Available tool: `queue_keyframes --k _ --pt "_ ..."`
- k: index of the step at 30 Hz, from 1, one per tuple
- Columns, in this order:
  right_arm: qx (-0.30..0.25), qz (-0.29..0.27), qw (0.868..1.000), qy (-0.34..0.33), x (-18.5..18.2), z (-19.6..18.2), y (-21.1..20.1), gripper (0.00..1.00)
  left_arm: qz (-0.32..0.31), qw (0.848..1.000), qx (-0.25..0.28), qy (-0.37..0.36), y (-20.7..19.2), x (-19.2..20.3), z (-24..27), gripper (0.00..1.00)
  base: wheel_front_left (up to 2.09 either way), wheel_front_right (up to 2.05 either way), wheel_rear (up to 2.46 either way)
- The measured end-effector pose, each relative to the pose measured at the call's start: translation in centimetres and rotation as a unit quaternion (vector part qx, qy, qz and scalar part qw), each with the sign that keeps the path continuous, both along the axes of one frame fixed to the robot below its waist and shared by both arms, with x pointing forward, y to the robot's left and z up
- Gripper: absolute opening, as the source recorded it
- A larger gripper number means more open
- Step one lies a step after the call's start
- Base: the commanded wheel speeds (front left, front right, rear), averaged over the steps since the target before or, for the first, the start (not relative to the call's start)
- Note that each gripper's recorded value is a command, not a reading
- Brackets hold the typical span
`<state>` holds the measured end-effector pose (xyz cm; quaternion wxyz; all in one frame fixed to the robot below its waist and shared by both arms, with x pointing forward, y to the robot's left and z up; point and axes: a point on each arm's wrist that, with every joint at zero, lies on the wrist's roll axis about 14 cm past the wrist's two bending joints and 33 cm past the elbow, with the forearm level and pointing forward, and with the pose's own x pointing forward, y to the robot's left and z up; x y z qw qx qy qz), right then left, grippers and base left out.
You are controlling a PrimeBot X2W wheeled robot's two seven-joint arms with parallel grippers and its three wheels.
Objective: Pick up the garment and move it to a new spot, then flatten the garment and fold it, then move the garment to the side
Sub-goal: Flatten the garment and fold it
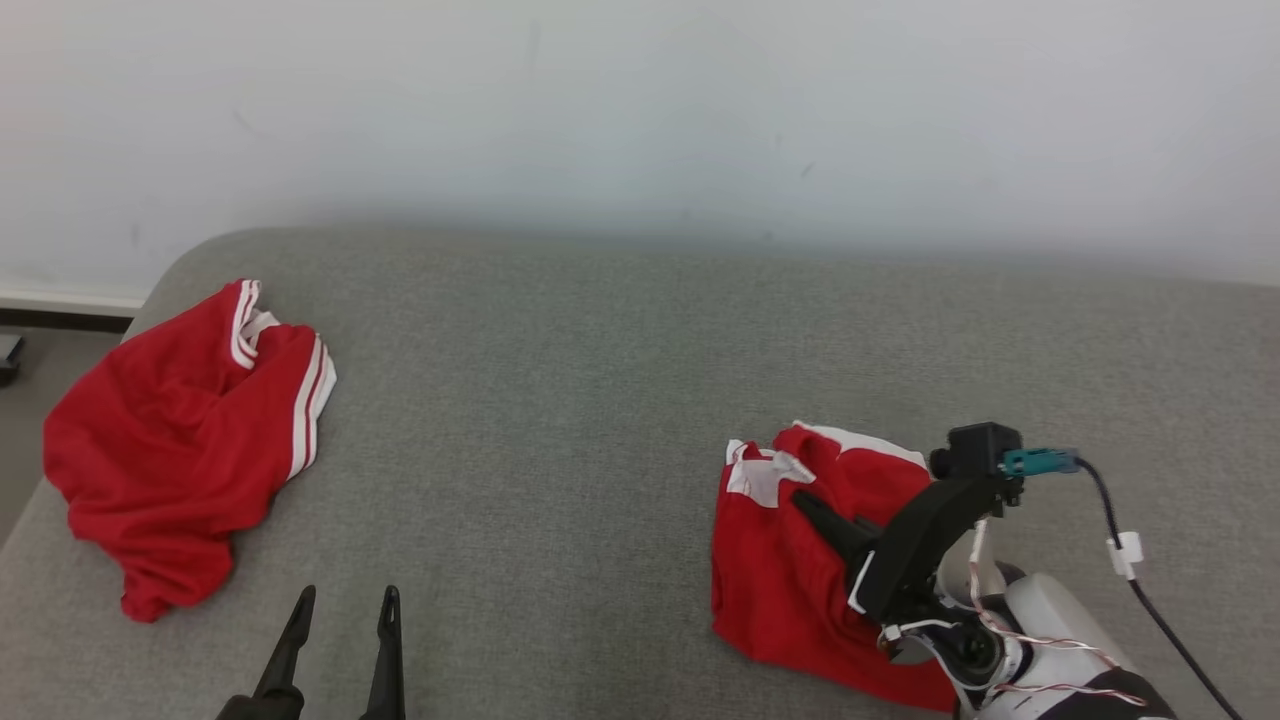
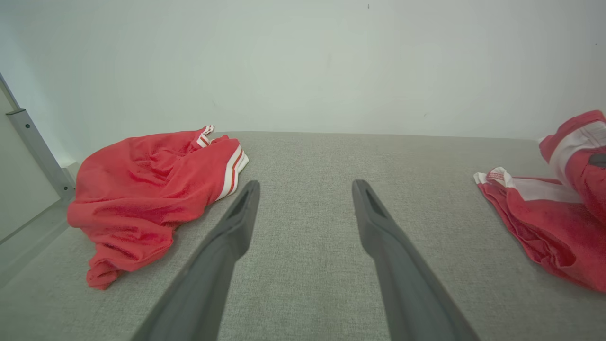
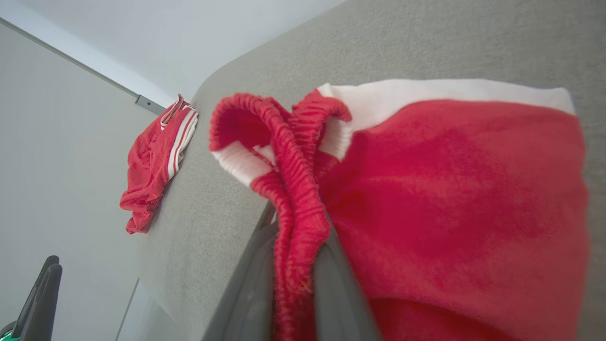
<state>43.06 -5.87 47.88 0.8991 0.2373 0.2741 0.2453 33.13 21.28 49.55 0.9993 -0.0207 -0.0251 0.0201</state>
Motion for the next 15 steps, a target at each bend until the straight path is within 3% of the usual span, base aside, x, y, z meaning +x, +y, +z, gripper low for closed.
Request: queue_keyframes --k 9,10,11,15 --pt "-0.054 0.017 0.998 0.024 0.3 -3.5 1.9 0.0 0.016 1.0 -0.005 0.007 0.9 -0.3 -0.4 1.0 0.0 0.0 0.0" --pt "-0.053 0.015 0.998 0.026 0.4 -3.8 2.0 0.42 0.018 1.0 -0.005 0.008 1.0 -0.4 -0.5 1.0 0.0 0.0 0.0" --pt "-0.054 0.016 0.998 0.025 0.4 -3.9 2.2 1.0 0.019 1.0 -0.005 0.009 1.0 -0.4 -0.5 1.0 0.0 0.0 0.0" --pt "-0.054 0.019 0.998 0.011 0.2 -3.5 2.7 1.0 0.022 1.0 -0.006 0.008 1.2 -0.4 -0.5 1.0 0.0 0.0 0.0"
